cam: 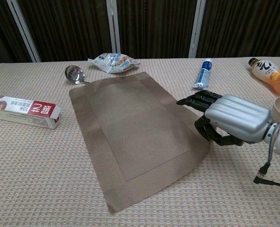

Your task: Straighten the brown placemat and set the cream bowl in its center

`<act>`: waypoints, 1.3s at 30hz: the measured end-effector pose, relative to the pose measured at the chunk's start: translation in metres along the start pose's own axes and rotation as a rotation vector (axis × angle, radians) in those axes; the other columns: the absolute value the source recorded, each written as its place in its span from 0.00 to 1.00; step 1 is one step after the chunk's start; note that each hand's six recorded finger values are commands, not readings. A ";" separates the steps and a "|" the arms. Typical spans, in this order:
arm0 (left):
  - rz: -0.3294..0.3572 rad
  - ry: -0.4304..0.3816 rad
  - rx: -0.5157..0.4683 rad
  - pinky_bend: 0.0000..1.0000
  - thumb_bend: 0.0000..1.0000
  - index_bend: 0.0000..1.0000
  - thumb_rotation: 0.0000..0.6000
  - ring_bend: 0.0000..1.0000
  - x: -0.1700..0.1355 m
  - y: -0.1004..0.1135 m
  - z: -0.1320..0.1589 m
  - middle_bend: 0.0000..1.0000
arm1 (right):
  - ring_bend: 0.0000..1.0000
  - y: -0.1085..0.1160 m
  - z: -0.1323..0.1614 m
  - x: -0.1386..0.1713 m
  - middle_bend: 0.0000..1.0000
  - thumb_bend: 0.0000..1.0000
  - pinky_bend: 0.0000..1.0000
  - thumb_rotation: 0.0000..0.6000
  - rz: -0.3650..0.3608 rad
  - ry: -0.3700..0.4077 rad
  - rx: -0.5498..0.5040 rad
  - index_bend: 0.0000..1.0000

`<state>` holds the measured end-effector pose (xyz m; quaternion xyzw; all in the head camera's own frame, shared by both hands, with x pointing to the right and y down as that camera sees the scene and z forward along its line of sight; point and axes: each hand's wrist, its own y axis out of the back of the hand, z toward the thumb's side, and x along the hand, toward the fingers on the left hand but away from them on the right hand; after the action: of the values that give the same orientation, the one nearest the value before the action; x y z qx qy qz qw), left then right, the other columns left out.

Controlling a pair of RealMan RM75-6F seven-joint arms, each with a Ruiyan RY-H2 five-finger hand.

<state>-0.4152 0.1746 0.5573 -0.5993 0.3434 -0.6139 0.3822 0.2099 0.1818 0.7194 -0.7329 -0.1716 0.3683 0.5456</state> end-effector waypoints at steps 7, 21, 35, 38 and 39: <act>-0.004 -0.013 -0.005 0.00 0.00 0.00 1.00 0.00 -0.001 0.000 0.004 0.00 | 0.00 0.024 -0.014 0.035 0.06 0.51 0.00 1.00 -0.053 0.095 0.116 0.69; -0.004 -0.014 -0.010 0.00 0.00 0.00 1.00 0.00 0.000 0.000 0.004 0.00 | 0.00 0.070 -0.100 0.035 0.08 0.51 0.00 1.00 -0.034 0.186 0.615 0.70; -0.022 0.011 0.004 0.00 0.00 0.00 1.00 0.00 0.001 -0.005 -0.003 0.00 | 0.00 0.112 -0.127 -0.047 0.00 0.04 0.00 1.00 -0.104 0.163 0.893 0.06; -0.030 0.015 0.008 0.00 0.00 0.00 1.00 0.00 0.002 -0.007 -0.005 0.00 | 0.00 0.121 -0.134 -0.052 0.00 0.00 0.00 1.00 -0.135 0.096 0.896 0.00; -0.032 0.016 0.008 0.00 0.00 0.00 1.00 0.00 0.003 -0.008 -0.006 0.00 | 0.00 0.124 -0.137 -0.052 0.00 0.00 0.00 1.00 -0.145 0.070 0.885 0.00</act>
<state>-0.4216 0.1758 0.5652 -0.5982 0.3342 -0.6261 0.3722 0.2562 0.0127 0.6416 -0.4270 -0.0299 0.3420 0.8366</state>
